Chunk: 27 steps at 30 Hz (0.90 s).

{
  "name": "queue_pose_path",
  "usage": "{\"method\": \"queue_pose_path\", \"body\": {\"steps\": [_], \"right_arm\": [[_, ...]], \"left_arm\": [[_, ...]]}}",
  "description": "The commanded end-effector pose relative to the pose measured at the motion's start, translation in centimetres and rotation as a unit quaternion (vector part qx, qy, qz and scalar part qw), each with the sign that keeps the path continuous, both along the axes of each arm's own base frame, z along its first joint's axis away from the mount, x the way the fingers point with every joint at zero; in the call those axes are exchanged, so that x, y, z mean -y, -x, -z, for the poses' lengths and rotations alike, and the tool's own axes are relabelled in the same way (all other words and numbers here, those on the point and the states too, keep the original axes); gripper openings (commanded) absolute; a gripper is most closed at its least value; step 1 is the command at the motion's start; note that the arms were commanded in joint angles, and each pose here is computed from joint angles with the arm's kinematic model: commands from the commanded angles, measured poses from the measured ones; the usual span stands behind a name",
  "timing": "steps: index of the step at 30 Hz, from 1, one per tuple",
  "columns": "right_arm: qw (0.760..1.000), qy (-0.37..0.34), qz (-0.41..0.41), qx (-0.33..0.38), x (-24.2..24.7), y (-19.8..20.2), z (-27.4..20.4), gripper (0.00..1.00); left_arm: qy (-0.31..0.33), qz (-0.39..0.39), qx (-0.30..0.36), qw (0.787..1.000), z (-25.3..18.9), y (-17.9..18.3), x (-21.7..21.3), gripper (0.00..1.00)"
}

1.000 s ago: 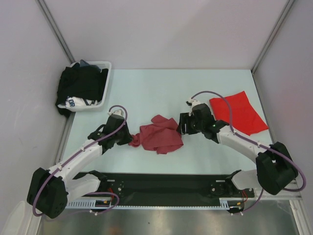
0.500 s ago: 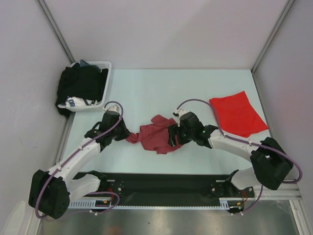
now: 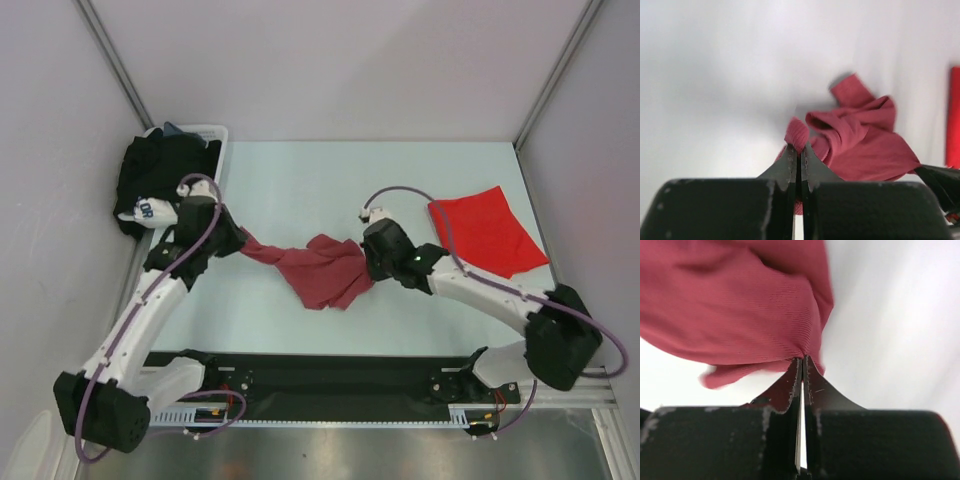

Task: Fold and stack the tank tops
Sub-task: Flatten the tank top out

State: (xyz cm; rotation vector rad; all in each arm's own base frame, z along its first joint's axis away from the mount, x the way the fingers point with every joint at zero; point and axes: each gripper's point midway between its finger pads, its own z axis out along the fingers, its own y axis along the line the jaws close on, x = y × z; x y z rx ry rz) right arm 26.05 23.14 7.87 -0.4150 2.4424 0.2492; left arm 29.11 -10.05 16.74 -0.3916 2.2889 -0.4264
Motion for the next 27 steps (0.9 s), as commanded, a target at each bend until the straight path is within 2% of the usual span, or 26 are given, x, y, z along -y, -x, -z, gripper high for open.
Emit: {"method": "queue_pose_path", "body": {"steps": [1,2,3,5,6,8,13,16,17,18,19,20,21,22,23,24,25,26,27], "right_arm": [[0.992,-0.034,0.022,0.122,1.4,-1.9,-9.9,0.0],[0.99,-0.052,0.008,0.13,1.1,-1.4,-11.2,0.0],[0.985,-0.082,-0.007,0.153,1.3,-0.5,-13.7,0.0],[0.976,-0.114,-0.078,0.168,0.0,2.0,-15.8,0.0],[0.971,-0.13,-0.088,0.178,0.1,3.0,-16.5,0.0],[0.949,-0.188,-0.136,0.214,-0.8,6.2,-19.9,0.0],[0.93,-0.231,-0.134,0.251,0.4,8.6,-24.0,0.0],[0.928,-0.226,-0.123,0.27,0.2,7.2,-25.1,0.0],[0.929,-0.223,-0.124,0.268,0.0,6.6,-25.1,0.0],[0.941,-0.199,-0.126,0.243,-1.2,5.2,-23.3,0.0],[0.95,-0.186,-0.086,0.236,0.1,2.4,-22.9,0.0],[0.952,-0.202,-0.094,0.21,-0.7,1.3,-22.8,0.01],[0.964,-0.203,-0.067,0.155,-0.9,-1.4,-20.3,0.06],[0.968,-0.211,-0.016,0.133,1.4,-4.8,-19.2,0.19],[0.965,-0.237,-0.016,0.113,1.3,-6.0,-19.4,0.6],[0.966,-0.242,0.001,0.092,1.6,-7.2,-18.6,0.69],[0.972,-0.23,0.023,0.052,1.9,-8.2,-16.2,0.72],[0.973,-0.221,0.029,0.054,2.0,-8.4,-16.0,0.75],[0.975,-0.213,0.027,0.05,1.8,-7.9,-15.3,0.78]], "left_arm": [[-0.002,-0.02,0.09,0.996,-8.0,0.4,-1.8,0.0],[0.006,-0.026,0.125,0.992,-10.8,1.0,-2.2,0.0],[0.011,-0.026,0.137,0.99,-11.9,1.6,-2.2,0.0],[0.021,-0.023,0.154,0.988,-13.6,3.1,-2.3,0.0],[0.031,-0.023,0.175,0.984,-15.0,4.3,-2.5,0.0],[0.049,-0.026,0.2,0.978,-16.6,6.6,-2.9,0.0],[0.069,-0.027,0.232,0.97,-18.2,9.2,-3.3,0.01],[0.065,-0.014,0.212,0.975,-17.2,7.1,-2.4,0.02],[0.062,-0.002,0.178,0.982,-15.5,5.1,-1.4,0.02],[0.063,0.008,0.164,0.984,-14.7,3.9,-0.8,0.02],[0.069,0.016,0.166,0.984,-14.4,2.2,0.0,0.02],[0.062,0.022,0.123,0.99,-11.6,-0.1,0.8,0.02],[0.057,0.018,0.109,0.992,-10.4,-1.6,1.1,0.03],[0.053,0.016,0.109,0.993,-9.8,-3.4,1.3,0.07],[0.037,0.008,0.066,0.997,-6.9,-5.8,1.6,0.26],[0.028,0.003,0.046,0.999,-5.8,-7.0,1.6,0.37],[0.012,0.0,0.004,1.0,-4.1,-7.1,1.4,0.53],[0.002,-0.002,-0.023,1.0,-3.0,-8.4,1.6,0.76],[-0.003,-0.002,-0.034,0.999,-2.5,-8.4,1.7,0.81]]}}
